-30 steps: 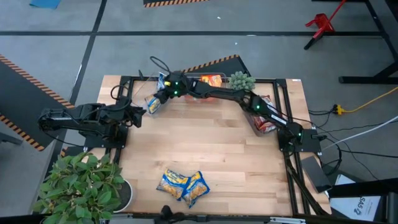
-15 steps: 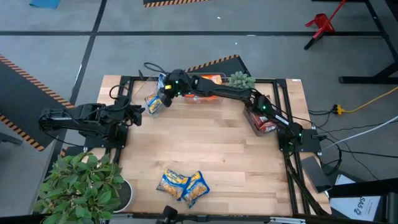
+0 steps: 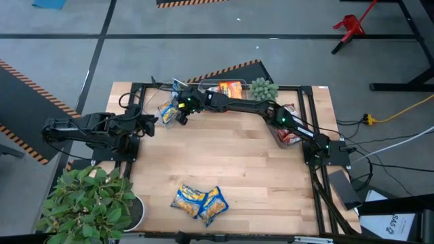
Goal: Sort Maruchan noodles
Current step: Put the blue noodle pack into the left transparent bin
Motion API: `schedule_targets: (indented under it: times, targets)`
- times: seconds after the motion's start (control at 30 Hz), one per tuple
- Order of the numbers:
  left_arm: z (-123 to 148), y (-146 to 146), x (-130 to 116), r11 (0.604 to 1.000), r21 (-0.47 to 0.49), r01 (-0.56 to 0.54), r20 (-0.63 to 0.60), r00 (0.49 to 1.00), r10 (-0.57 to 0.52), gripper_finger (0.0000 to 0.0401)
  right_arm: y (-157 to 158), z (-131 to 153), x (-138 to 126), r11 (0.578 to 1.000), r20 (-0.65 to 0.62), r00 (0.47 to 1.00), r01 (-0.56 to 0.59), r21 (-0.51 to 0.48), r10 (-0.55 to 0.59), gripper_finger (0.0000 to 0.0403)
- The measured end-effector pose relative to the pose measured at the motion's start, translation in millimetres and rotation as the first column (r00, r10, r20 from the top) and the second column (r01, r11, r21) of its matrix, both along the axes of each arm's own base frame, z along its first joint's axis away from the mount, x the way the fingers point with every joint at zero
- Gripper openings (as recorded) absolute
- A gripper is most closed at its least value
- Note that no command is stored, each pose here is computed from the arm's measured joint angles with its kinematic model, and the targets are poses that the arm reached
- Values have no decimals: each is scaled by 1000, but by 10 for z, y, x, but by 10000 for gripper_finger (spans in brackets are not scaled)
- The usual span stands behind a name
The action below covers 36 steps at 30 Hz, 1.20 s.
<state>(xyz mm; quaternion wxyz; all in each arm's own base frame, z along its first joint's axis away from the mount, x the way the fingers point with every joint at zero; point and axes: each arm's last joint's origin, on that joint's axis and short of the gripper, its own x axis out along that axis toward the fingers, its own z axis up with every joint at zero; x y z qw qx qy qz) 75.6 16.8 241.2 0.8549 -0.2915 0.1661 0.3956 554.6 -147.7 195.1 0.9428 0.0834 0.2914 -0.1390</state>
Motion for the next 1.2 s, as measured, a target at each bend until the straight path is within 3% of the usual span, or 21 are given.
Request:
schedule_targets:
  times: [0.2,0.37,0.5,0.63,0.83,0.9,0.97,1.07,1.2]
  targets:
    - [0,0,0,1000,-3,-2,3,1000,2,128,95,34,40,989,39,988,-149,2,149,22]
    - [0,-1,1,1000,-4,0,3,1000,0,128,151,83,-1,967,42,979,-203,151,199,50]
    - [-1,-1,1,1000,-3,4,0,1000,-4,128,179,438,-194,937,14,968,-247,246,251,67]
    - [-4,-7,4,1000,-12,26,-6,1000,-26,128,428,963,-490,863,-3,931,-337,377,365,73]
    - [-10,-21,10,995,-18,98,-33,995,-99,128,1299,801,-691,728,-244,770,-376,573,590,113]
    - [-10,-22,10,994,-11,108,-40,993,-108,128,1597,784,-717,730,-282,738,-394,558,613,145]
    - [-10,-22,10,994,-6,112,-45,993,-112,128,1863,678,-691,763,-322,740,-382,521,590,181]
    - [-10,-22,11,994,-6,113,-46,993,-113,128,2200,460,-590,791,-301,781,-367,489,548,236]
    - [-11,-22,10,994,-6,113,-47,992,-113,128,2472,203,-507,797,-211,851,-323,510,480,290]
